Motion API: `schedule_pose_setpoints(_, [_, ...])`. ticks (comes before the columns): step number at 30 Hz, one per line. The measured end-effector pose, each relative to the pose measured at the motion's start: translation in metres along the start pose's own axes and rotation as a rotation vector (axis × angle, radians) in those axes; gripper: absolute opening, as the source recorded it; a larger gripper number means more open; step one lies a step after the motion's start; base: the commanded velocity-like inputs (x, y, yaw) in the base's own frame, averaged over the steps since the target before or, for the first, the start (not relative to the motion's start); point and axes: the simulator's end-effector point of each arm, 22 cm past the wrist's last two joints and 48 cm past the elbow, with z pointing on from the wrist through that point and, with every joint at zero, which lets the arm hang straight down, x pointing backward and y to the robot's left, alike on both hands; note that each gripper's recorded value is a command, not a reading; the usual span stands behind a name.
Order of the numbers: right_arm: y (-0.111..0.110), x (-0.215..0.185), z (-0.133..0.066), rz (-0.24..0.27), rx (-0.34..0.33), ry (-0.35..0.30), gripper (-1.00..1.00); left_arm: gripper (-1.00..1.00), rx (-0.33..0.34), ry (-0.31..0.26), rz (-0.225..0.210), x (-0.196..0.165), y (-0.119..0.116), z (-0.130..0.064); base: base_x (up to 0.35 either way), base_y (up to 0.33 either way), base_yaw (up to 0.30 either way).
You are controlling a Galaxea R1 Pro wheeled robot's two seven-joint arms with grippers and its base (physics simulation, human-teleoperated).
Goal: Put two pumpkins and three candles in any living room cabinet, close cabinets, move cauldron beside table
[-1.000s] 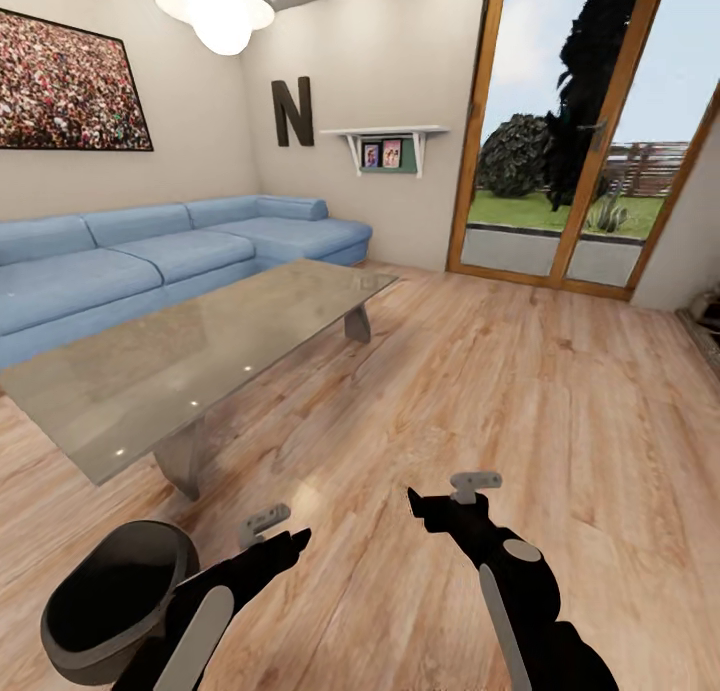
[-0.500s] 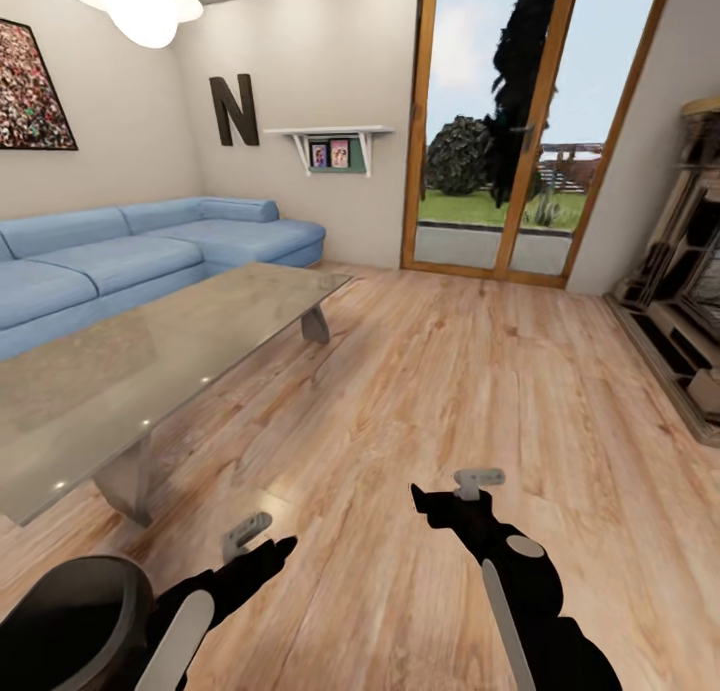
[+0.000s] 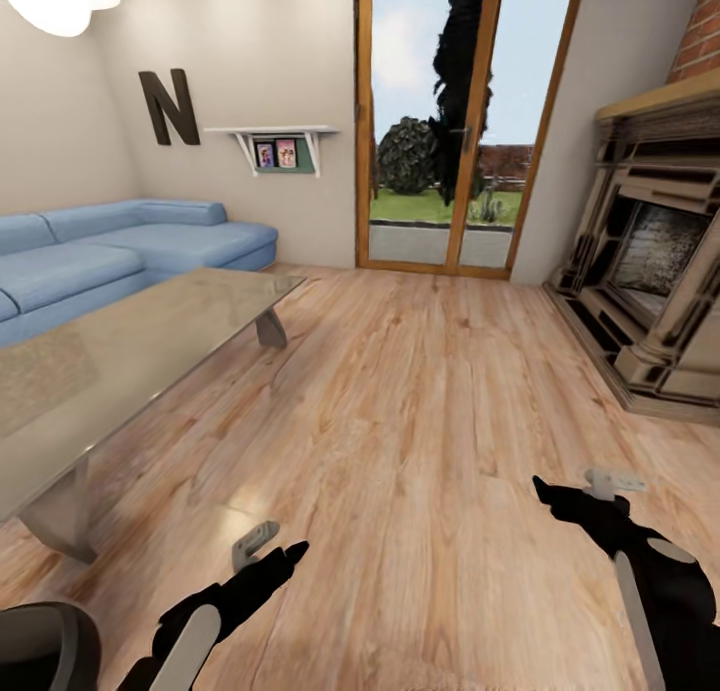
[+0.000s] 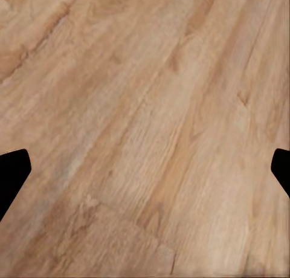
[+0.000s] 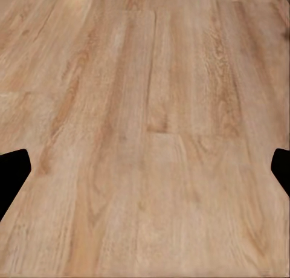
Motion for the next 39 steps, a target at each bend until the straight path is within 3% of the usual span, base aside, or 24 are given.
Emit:
schedule_pose_setpoints(4, [-0.038, -0.003, -0.009, 0.061, -0.026, -0.017, 1.00, 1.00, 0.016, 0.005, 0.003, 0.003, -0.005, 0.001, 0.000, 0.000, -0.300])
schedule_pose_setpoints(8, [-0.041, -0.004, -0.017, 0.094, -0.109, -0.033, 1.00, 1.00, 0.048, 0.014, 0.003, 0.007, -0.009, 0.002, 0.000, 0.000, -0.300])
schedule_pose_setpoints(15, [-0.066, 0.000, -0.026, 0.123, -0.084, -0.045, 1.00, 1.00, 0.055, 0.037, -0.008, 0.017, -0.004, 0.006, 0.000, 0.000, -0.300])
schedule_pose_setpoints(18, [-0.083, 0.023, -0.034, 0.116, -0.050, -0.011, 1.00, 1.00, 0.056, 0.019, -0.013, 0.014, -0.003, 0.007, -0.020, -0.022, -0.300])
schedule_pose_setpoints(19, [-0.101, 0.032, -0.041, 0.103, -0.015, 0.002, 1.00, 1.00, 0.060, -0.007, -0.020, 0.009, -0.004, 0.007, -0.094, -0.098, -0.300])
schedule_pose_setpoints(22, [-0.115, 0.032, -0.045, 0.091, 0.007, -0.001, 1.00, 1.00, 0.077, -0.010, -0.016, 0.010, -0.010, 0.007, -0.156, -0.158, -0.300])
schedule_pose_setpoints(31, [-0.118, 0.024, -0.046, 0.057, 0.010, -0.035, 1.00, 1.00, 0.152, 0.044, 0.046, 0.040, -0.041, 0.009, -0.232, -0.220, -0.300])
schedule_pose_setpoints(39, [-0.122, 0.011, -0.048, 0.024, 0.016, -0.091, 1.00, 1.00, 0.164, 0.055, 0.055, 0.046, -0.047, 0.009, -0.249, -0.243, -0.300])
